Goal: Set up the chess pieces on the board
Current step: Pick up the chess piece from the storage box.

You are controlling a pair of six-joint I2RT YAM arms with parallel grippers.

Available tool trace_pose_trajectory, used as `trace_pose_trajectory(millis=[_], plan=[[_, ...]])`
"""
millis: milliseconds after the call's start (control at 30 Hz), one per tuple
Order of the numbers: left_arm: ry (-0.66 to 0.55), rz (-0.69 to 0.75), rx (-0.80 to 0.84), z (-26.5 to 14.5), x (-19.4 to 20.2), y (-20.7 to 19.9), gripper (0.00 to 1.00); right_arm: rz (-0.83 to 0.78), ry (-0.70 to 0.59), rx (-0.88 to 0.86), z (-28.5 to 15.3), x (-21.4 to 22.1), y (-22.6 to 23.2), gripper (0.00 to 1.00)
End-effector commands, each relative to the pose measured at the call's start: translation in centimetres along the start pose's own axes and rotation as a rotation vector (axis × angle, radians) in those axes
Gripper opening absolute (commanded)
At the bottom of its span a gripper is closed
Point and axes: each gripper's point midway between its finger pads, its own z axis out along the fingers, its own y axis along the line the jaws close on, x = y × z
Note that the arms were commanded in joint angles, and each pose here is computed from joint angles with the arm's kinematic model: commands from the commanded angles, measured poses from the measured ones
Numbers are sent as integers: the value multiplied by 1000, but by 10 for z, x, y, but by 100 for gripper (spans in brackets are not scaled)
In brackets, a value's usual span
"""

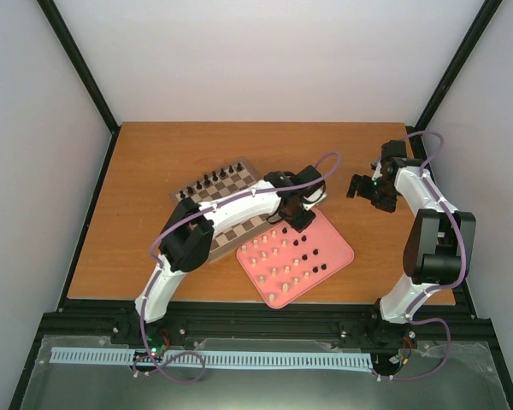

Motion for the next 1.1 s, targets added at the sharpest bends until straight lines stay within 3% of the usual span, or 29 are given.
trace_pose_trajectory(millis=[0,600,1067], plan=[[-18,25,3,7,-13,-3,42,-15,-12,17,-2,-1,0,100],[29,-11,-72,31,-6,25,42,-17,6,24,5,1,-3,100],[55,-40,-57,40,1,34,35,-16,18,29,10,1,-4,100]])
